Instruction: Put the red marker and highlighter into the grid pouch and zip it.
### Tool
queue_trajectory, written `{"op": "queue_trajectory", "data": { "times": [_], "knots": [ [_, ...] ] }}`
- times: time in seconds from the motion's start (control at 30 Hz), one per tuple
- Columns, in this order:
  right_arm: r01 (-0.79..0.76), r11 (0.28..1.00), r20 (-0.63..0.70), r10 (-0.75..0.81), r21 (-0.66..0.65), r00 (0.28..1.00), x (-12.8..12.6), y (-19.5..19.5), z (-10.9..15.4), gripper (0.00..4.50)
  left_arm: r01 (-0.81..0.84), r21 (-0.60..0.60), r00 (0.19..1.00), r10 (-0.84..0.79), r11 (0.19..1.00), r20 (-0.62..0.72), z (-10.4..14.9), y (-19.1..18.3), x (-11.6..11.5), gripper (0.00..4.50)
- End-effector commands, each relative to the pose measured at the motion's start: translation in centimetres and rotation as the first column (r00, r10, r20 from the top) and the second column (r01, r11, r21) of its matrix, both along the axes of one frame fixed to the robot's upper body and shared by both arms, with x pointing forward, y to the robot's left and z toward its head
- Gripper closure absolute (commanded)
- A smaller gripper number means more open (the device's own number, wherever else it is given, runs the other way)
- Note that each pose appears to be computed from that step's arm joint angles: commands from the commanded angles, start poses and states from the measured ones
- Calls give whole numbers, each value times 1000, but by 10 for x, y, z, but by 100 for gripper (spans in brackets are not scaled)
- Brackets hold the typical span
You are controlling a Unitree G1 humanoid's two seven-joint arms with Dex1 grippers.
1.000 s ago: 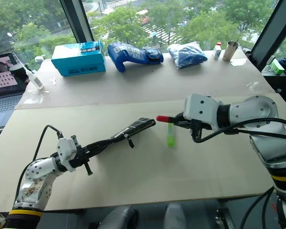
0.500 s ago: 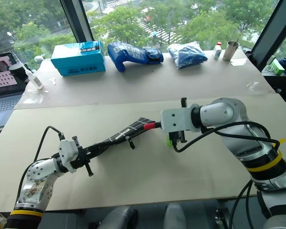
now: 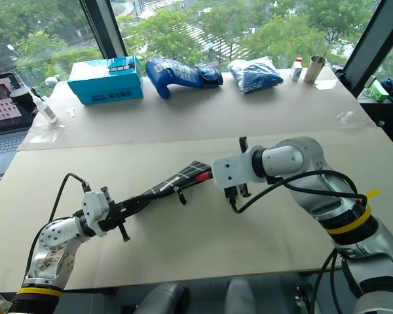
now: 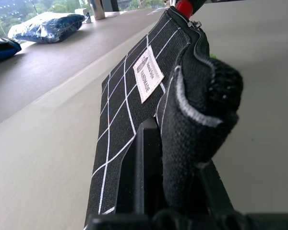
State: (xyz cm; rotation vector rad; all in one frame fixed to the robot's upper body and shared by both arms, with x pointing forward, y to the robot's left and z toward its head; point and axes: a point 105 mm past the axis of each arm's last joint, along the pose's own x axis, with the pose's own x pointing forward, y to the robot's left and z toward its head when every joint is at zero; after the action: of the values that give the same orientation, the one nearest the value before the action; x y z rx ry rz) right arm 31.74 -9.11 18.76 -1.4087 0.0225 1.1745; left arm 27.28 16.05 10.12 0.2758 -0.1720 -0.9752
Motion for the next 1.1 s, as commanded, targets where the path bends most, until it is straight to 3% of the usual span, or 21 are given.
{"op": "queue_trajectory", "data": {
  "times": [0.03,0.37,0.5,0.7,0.9,1.1],
  "knots": [
    [-68,997,74,70,-29,995,1,15,6,402,11,2,999,-11,1000,35,7,-2,1,450],
    [-250,964,101,258,-87,961,1,56,-19,402,18,5,999,-18,1000,36,8,-4,2,450],
    [-249,969,94,249,-13,964,8,70,-11,402,18,3,999,-18,1000,34,8,-5,0,450],
    [-168,950,-61,190,263,980,7,74,16,402,6,1,999,-6,1000,32,8,-4,-3,450],
    [-72,964,-49,87,254,995,21,52,16,402,1,-1,1000,-1,1000,29,8,-3,-4,450],
    [-95,959,-55,113,266,992,9,57,12,402,-2,-7,1000,2,1000,29,10,-3,0,450]
  ]
}}
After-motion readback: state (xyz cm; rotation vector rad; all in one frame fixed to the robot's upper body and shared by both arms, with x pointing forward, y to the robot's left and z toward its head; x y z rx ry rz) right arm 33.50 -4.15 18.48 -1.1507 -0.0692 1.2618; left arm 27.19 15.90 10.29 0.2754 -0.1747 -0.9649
